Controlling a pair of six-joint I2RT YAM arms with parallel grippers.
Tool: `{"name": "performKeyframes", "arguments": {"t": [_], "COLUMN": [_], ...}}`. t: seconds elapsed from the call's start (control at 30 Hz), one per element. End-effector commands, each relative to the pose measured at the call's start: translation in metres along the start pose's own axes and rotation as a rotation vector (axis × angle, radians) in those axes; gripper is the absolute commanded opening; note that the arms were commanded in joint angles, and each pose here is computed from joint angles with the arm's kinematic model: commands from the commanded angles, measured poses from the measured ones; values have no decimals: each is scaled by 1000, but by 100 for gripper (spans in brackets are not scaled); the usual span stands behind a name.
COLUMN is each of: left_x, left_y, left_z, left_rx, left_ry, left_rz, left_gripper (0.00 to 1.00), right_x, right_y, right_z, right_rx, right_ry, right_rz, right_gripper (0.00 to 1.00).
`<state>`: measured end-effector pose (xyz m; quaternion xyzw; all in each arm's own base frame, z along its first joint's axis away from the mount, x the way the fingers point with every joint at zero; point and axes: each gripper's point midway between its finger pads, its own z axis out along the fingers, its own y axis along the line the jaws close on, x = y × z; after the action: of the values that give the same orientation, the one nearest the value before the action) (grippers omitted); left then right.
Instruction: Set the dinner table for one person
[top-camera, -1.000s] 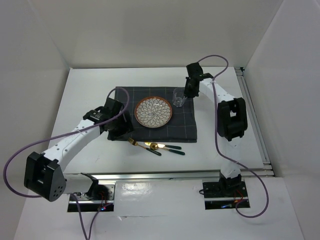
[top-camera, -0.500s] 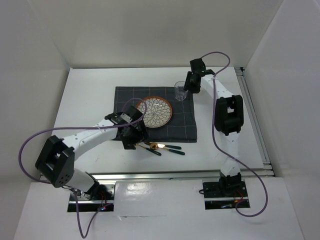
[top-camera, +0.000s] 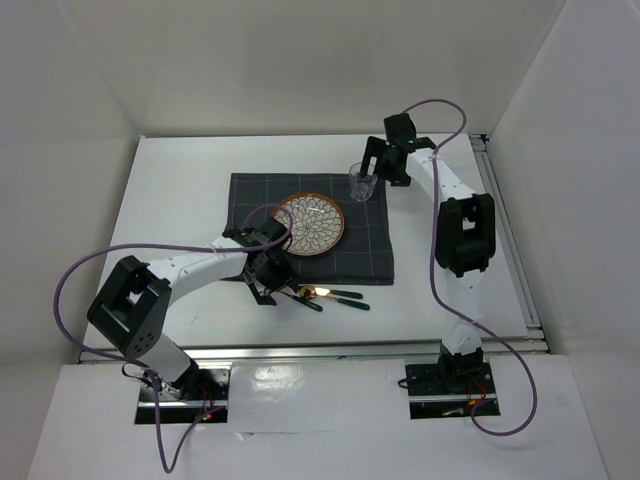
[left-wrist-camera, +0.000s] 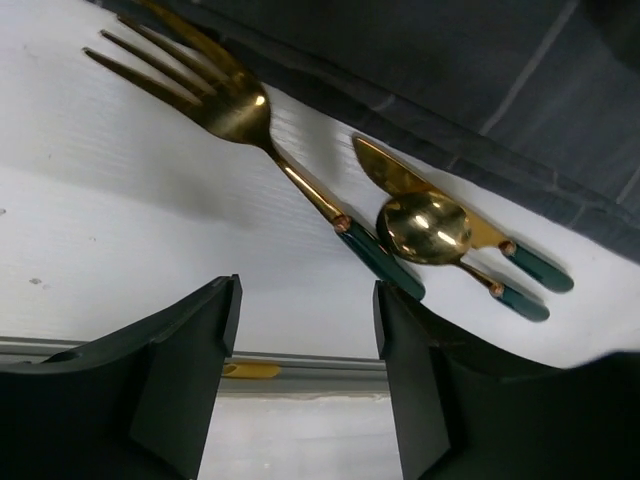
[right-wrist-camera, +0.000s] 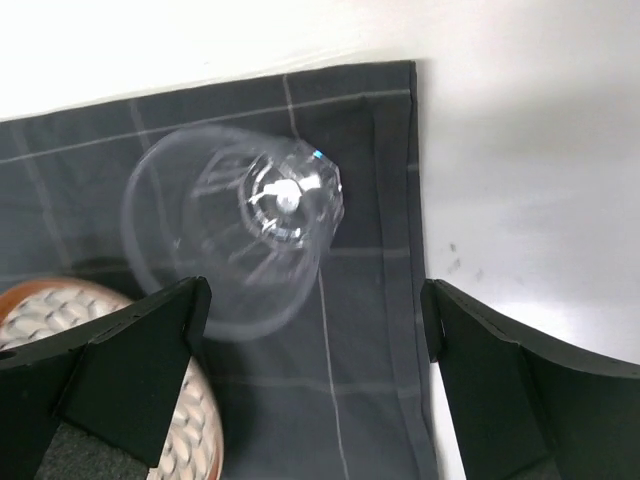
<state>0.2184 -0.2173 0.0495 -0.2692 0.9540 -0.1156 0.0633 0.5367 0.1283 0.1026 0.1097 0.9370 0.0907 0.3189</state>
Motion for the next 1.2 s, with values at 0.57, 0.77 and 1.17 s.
{"name": "performKeyframes", "arguments": {"t": [0.57,0.77,1.17], "left_x": [-3,-7,-7], "left_y": [1,12,19], "left_z": [46,19,-65], "left_rx": [-113,-111,-64], "left_ry": [-27,-89,-137], "left_rz": [-150,-129,38], "left_gripper": [43,21,0], "right_x": [-35,-30,2], "right_y": [-8,-17,-23], "right_z": [-126,-123,-127], "right_rx": [-37,-15,-56], "right_ry": [-232,-225,-164], "right_rz": [-30,-24,-16], "right_gripper": [100,100,100]}}
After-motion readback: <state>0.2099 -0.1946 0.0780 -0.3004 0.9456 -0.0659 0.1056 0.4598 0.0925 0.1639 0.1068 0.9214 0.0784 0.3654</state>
